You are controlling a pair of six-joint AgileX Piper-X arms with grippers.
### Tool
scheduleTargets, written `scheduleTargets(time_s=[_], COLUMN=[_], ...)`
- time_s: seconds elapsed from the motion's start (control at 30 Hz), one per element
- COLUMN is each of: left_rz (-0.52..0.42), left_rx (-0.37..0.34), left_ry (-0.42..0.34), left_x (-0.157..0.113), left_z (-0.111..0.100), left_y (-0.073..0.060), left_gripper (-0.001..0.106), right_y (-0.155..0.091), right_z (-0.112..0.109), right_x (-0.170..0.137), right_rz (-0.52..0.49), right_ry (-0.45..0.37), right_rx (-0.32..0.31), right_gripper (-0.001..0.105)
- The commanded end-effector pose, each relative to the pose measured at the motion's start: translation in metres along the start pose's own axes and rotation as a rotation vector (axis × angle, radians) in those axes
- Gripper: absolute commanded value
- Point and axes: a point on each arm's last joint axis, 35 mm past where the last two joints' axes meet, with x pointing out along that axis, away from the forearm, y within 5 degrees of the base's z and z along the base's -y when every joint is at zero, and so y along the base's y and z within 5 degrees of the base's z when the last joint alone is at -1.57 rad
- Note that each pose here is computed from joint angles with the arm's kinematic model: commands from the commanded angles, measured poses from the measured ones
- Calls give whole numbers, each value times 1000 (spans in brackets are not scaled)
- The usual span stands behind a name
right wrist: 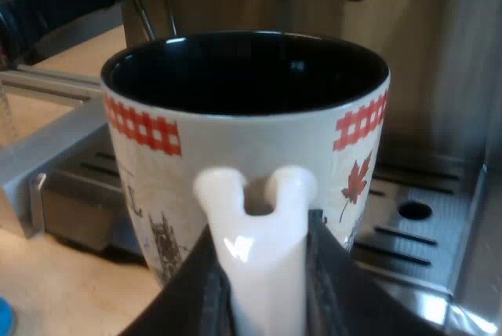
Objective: Place mug into machine
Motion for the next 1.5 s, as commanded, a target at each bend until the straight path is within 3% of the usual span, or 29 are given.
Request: scheduleTargets(time_s=[0.03,0.27,0.87,1.5], left_rz=[10,-21,-71,-87], left_rx=[-16,-15,-15,-14], left_ry=[-24,-18,-9,-6], left_x=[-1,-1,-1,-1], left_z=[3,3,3,2], left_y=[0,-2,-3,-4], left_gripper=[91,91,91,91], right_y=[3,17,38,46], right_z=[22,26,18,5], right_x=[18,58,117,135], right_rz=[15,29,-9,-6], right_ry=[-98,-98,-57,4], right_rx=[26,24,31,10], right_gripper=[0,0,0,0])
